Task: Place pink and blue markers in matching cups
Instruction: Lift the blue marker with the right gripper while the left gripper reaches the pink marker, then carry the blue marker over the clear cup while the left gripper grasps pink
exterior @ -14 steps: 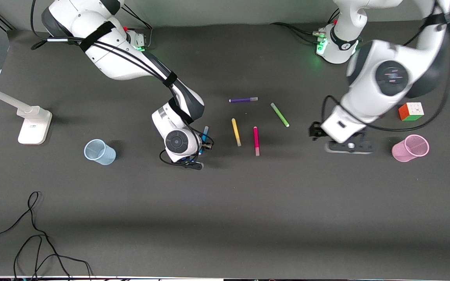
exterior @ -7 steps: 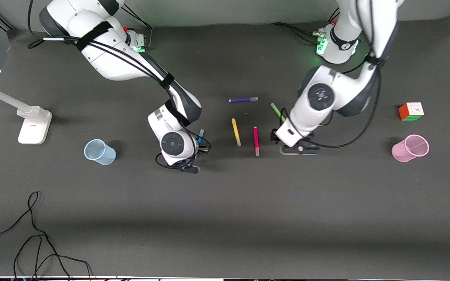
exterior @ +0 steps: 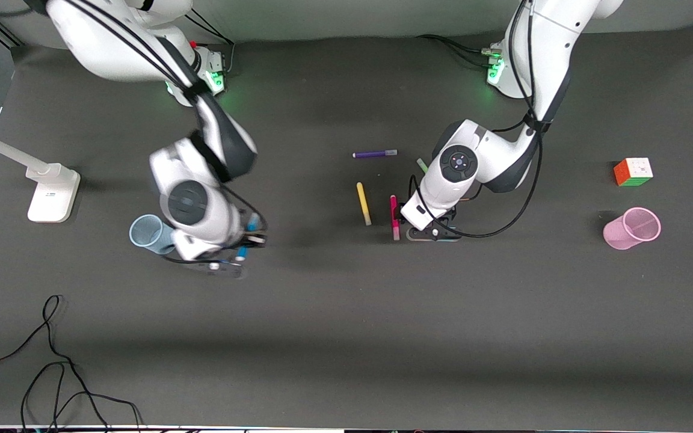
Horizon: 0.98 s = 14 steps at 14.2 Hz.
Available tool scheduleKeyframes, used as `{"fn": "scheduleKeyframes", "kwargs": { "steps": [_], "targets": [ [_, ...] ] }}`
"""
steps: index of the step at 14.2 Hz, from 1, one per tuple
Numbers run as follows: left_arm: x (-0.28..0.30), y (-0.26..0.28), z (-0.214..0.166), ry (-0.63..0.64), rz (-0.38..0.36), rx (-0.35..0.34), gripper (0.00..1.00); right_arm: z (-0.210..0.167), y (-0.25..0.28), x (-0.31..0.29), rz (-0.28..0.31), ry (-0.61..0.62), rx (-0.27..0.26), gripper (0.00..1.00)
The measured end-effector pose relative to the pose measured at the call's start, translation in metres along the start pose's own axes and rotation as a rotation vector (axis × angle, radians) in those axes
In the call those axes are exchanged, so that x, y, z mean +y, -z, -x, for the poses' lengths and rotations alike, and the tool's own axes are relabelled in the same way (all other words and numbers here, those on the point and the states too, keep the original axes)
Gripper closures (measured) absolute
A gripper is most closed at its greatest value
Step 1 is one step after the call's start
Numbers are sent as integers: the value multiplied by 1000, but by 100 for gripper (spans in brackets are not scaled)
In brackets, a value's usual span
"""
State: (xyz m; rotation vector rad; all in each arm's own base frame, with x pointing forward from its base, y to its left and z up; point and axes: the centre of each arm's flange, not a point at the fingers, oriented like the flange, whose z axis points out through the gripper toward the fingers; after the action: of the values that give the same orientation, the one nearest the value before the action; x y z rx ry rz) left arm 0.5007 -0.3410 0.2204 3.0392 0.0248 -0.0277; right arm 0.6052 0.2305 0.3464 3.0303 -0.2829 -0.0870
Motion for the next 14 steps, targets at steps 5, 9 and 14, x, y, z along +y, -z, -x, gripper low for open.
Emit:
{"fn": "scheduleKeyframes", "kwargs": {
  "steps": [5, 9, 14],
  "targets": [
    [23, -29, 17, 0, 5, 2, 2, -6, 40, 136, 60, 172, 197, 83],
    [39, -35, 31, -16, -50, 35, 3, 12, -12, 231, 39, 273, 340, 83],
    [47, -37, 40, -28, -76, 46, 5, 33, -71, 245, 21, 305, 387, 83]
  ]
}}
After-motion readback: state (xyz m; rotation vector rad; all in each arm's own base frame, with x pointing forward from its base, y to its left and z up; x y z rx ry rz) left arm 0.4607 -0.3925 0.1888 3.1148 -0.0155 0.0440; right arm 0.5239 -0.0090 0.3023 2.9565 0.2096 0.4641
